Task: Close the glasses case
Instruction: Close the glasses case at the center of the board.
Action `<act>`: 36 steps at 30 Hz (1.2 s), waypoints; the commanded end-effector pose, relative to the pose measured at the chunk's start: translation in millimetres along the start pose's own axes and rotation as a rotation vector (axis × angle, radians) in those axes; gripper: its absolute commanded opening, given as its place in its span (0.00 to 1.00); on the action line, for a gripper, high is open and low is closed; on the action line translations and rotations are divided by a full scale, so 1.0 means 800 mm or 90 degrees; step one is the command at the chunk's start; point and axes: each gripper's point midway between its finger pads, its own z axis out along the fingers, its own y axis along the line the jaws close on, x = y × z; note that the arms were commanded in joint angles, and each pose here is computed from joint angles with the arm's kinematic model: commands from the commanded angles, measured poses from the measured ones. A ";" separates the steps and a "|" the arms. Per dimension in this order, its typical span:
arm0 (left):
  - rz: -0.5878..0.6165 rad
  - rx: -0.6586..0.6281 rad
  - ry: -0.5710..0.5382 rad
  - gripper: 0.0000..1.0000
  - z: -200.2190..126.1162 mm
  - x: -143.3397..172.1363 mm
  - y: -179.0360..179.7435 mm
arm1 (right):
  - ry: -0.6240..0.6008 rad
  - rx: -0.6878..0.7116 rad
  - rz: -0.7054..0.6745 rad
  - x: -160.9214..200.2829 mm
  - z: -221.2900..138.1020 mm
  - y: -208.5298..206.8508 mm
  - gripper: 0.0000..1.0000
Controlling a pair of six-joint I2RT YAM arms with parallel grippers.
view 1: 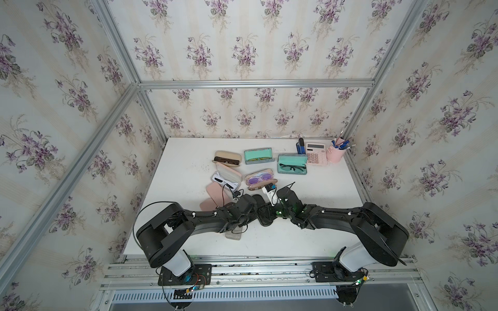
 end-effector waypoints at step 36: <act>0.030 0.041 -0.010 0.49 0.001 0.008 -0.004 | 0.093 0.069 0.020 0.072 -0.021 -0.017 0.55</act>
